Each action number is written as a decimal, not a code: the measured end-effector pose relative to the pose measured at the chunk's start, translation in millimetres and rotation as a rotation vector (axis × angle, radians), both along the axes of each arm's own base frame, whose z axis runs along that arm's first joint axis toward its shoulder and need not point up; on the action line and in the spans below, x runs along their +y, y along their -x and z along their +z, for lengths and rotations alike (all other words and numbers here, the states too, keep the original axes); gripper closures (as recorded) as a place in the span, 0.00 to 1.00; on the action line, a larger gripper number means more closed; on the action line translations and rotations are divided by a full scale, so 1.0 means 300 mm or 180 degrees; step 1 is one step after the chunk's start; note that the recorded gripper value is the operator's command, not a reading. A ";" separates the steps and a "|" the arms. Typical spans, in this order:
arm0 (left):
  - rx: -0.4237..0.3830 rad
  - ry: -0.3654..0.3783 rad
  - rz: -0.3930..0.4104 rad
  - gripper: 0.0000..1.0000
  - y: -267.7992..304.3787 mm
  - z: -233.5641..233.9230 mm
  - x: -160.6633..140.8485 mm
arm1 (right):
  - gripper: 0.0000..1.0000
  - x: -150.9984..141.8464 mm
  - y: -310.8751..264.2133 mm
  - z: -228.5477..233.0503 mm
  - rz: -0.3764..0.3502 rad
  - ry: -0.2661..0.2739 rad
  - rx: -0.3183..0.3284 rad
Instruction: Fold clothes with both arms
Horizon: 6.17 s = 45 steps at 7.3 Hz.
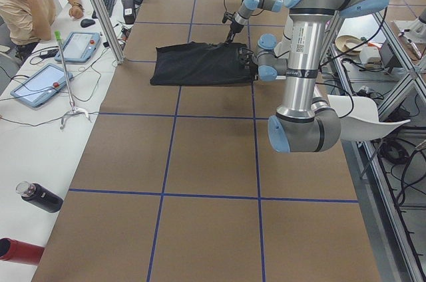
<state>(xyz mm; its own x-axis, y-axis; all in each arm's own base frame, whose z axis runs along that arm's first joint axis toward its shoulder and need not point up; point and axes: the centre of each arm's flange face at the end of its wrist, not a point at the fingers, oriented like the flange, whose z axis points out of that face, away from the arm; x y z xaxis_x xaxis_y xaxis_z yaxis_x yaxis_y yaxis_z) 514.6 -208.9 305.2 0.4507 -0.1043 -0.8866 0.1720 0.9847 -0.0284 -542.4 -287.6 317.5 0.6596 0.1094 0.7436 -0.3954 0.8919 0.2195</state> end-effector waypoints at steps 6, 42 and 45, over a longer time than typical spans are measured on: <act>0.0298 -0.0007 0.0043 1.00 0.202 -0.166 0.050 | 1.00 0.173 -0.140 -0.163 -0.0242 -0.0035 -0.0239; -0.0416 -0.1328 -0.0488 0.00 0.316 -0.128 -1.056 | 0.71 -0.483 -0.039 -0.392 -0.0302 0.0177 0.0250; -0.0418 -0.1309 -0.0498 0.00 0.317 -0.123 -1.056 | 1.00 -0.420 -0.026 -0.380 -0.0399 0.0090 0.0476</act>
<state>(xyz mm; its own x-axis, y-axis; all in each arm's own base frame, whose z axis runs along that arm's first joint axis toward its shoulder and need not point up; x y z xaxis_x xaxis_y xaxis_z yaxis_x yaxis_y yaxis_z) 419.6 -525.7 268.4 0.5688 0.1687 -0.8050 0.2954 0.8715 0.3914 -534.6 -413.7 203.4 0.7722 0.0389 0.6342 -0.2456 0.9388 0.2415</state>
